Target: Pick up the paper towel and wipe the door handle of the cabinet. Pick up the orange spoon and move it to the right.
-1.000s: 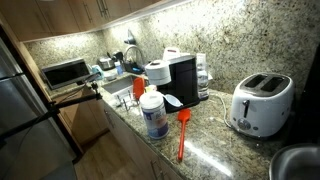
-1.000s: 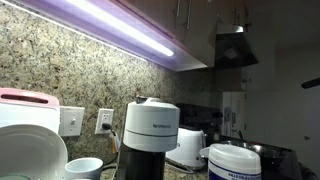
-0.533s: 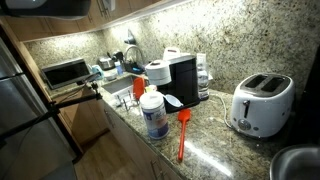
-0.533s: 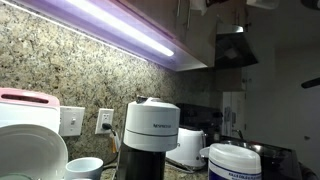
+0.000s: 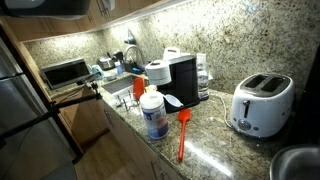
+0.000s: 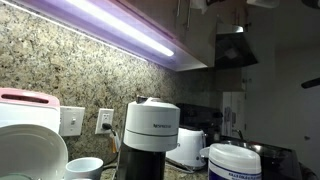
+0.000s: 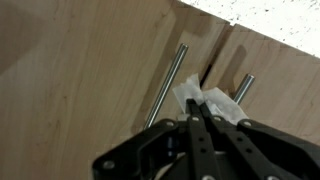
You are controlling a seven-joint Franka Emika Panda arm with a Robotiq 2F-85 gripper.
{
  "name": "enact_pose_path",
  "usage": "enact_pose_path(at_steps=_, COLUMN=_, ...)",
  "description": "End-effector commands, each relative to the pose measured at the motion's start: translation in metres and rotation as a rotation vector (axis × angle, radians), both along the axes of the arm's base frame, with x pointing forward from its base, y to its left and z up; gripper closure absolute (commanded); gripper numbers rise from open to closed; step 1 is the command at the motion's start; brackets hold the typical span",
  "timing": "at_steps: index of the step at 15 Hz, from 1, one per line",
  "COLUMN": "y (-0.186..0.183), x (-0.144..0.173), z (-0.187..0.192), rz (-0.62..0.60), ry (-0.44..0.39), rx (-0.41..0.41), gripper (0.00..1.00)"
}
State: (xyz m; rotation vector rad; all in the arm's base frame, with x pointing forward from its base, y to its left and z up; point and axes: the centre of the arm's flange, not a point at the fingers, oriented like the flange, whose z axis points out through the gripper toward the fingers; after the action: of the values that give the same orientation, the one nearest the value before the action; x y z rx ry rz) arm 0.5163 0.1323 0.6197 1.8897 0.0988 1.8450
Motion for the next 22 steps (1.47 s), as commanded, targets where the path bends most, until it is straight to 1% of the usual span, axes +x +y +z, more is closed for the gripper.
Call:
enact_pose_path(at_steps=1, y=0.0, x=0.0, z=0.0, rz=0.0, ry=0.0, rx=0.0, gripper=0.98)
enact_pose_path(at_steps=2, y=0.0, x=0.0, z=0.0, rz=0.0, ry=0.0, rx=0.0, gripper=0.99)
enact_pose_path(at_steps=4, y=0.006, x=0.011, z=0.004, rz=0.004, ry=-0.021, rx=0.029, gripper=0.99)
enact_pose_path(at_steps=5, y=0.004, x=0.016, z=0.007, rz=0.03, ry=-0.024, rx=0.064, gripper=0.99)
enact_pose_path(at_steps=7, y=-0.002, x=0.026, z=0.014, rz=0.029, ry=-0.027, rx=0.118, gripper=0.99)
enact_pose_path(at_steps=10, y=-0.019, x=0.034, z=0.024, rz=0.005, ry=-0.033, rx=0.154, gripper=0.99)
enact_pose_path(at_steps=12, y=-0.034, x=0.042, z=0.031, rz=-0.003, ry=-0.01, rx=0.188, gripper=0.99)
enact_pose_path(at_steps=16, y=-0.06, x=0.052, z=0.047, rz=-0.025, ry=0.032, rx=0.202, gripper=0.99)
enact_pose_path(at_steps=20, y=-0.069, x=0.053, z=0.047, rz=-0.024, ry=0.049, rx=0.236, gripper=0.99)
enact_pose_path(at_steps=22, y=-0.068, x=0.054, z=0.05, rz=-0.031, ry=0.057, rx=0.215, gripper=0.99)
